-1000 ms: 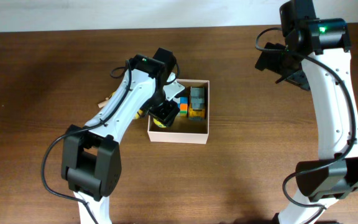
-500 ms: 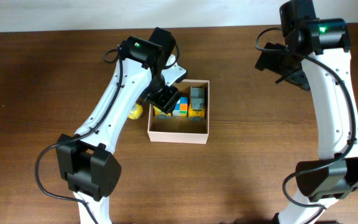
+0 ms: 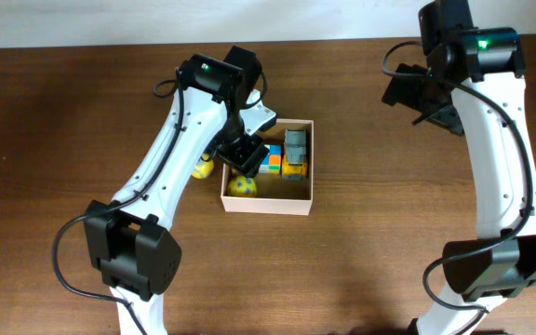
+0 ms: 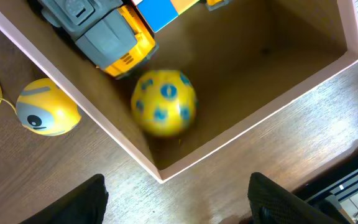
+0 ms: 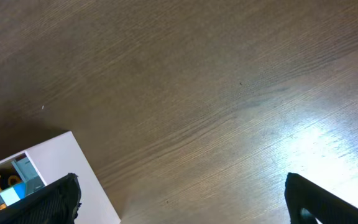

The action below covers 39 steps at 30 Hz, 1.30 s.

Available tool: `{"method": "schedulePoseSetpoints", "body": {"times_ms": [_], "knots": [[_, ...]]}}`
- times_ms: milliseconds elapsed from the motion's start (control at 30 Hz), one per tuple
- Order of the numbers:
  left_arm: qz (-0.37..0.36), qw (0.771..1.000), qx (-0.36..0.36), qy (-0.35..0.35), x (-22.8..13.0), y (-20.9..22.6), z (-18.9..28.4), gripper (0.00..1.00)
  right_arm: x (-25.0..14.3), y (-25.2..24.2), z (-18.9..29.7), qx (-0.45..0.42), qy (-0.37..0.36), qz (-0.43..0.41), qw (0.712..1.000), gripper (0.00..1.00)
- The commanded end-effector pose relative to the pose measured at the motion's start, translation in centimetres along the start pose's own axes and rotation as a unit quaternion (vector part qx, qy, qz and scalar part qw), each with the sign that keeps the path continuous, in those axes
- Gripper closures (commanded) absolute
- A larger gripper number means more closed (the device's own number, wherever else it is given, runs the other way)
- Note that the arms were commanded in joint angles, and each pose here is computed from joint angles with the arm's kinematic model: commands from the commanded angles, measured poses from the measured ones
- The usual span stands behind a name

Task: Pack container
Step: 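Release the ball in the box front and lift the left gripper, then lower the left gripper onto the yellow-grey ball and grasp it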

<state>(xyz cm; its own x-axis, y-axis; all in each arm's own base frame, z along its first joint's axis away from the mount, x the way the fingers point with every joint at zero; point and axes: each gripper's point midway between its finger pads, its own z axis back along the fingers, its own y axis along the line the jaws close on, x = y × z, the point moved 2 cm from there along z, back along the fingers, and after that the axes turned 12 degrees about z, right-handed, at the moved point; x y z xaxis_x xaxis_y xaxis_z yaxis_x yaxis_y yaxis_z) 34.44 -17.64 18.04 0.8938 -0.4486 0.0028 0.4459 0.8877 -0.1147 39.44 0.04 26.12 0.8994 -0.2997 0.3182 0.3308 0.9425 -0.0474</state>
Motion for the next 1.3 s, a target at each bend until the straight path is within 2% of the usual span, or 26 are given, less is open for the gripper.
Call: {"method": "schedulePoseSetpoints", "body": {"times_ms": [0, 67, 267, 500, 667, 867, 1267], "knots": [[-0.001, 1.000, 0.006, -0.007, 0.2, 0.2, 0.4, 0.26, 0.2, -0.3, 0.4, 0.000, -0.006, -0.010, 1.000, 0.01], [0.011, 1.000, 0.016, -0.009, 0.3, 0.8, 0.5, 0.26, 0.2, -0.3, 0.4, 0.001, -0.007, -0.010, 1.000, 0.01], [0.111, 0.992, 0.041, -0.051, 1.7, 4.5, 0.9, 0.26, 0.2, -0.3, 0.4, 0.001, -0.007, -0.010, 1.000, 0.01], [0.270, 0.956, 0.030, -0.115, 3.4, 9.5, 1.9, 0.26, 0.2, -0.3, 0.4, 0.001, -0.007, -0.010, 1.000, 0.01], [0.301, 0.944, 0.028, -0.131, 3.9, 10.5, 1.9, 0.26, 0.2, -0.3, 0.4, 0.000, -0.006, -0.010, 1.000, 0.01], [0.369, 0.920, 0.077, -0.110, 3.0, 12.3, -0.2, 0.26, 0.2, -0.3, 0.4, 0.000, -0.006, -0.010, 1.000, 0.01], [0.377, 0.922, 0.090, -0.006, 0.6, 12.9, -8.6, 0.26, 0.2, -0.3, 0.4, 0.001, -0.007, -0.010, 1.000, 0.01]]}}
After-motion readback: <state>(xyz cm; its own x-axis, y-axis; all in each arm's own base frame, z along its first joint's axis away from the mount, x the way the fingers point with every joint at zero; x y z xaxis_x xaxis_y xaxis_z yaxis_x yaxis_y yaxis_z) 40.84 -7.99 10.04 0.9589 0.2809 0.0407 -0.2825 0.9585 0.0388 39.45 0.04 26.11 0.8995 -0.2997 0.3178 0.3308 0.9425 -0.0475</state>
